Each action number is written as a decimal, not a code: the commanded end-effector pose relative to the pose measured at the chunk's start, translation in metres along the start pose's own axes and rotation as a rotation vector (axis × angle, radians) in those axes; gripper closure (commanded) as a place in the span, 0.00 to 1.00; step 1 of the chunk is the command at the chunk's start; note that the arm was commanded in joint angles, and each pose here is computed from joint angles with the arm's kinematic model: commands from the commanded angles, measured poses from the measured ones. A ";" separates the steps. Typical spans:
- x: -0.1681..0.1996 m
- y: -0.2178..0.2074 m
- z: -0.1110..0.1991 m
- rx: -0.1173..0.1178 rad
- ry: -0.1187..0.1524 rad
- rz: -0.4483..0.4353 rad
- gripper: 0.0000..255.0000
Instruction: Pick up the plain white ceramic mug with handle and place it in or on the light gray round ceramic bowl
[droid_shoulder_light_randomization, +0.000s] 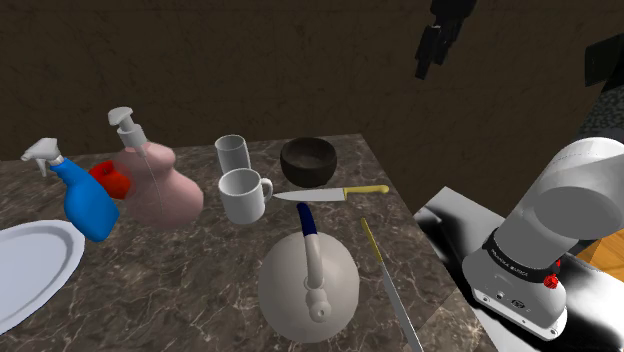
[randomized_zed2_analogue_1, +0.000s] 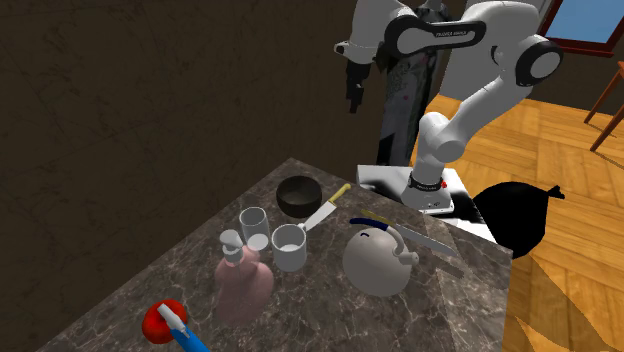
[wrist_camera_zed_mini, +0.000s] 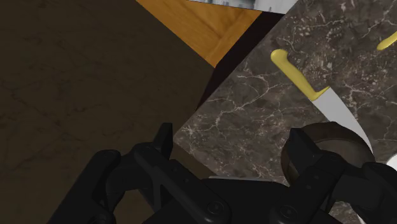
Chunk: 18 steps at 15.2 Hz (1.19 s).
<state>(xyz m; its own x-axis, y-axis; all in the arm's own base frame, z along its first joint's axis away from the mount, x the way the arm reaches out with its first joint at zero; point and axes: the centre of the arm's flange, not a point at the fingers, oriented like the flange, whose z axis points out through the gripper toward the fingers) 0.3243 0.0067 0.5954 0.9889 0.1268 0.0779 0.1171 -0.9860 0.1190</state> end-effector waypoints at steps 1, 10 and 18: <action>0.000 0.000 0.000 0.000 0.000 0.000 0.00; 0.048 -0.097 0.042 0.023 -0.010 0.005 0.00; 0.091 -0.184 0.078 0.044 -0.019 0.009 0.00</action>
<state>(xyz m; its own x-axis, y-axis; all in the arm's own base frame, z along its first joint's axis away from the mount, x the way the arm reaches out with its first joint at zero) 0.3972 0.1799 0.5093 0.9912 0.1179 0.0609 0.1131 -0.9905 0.0782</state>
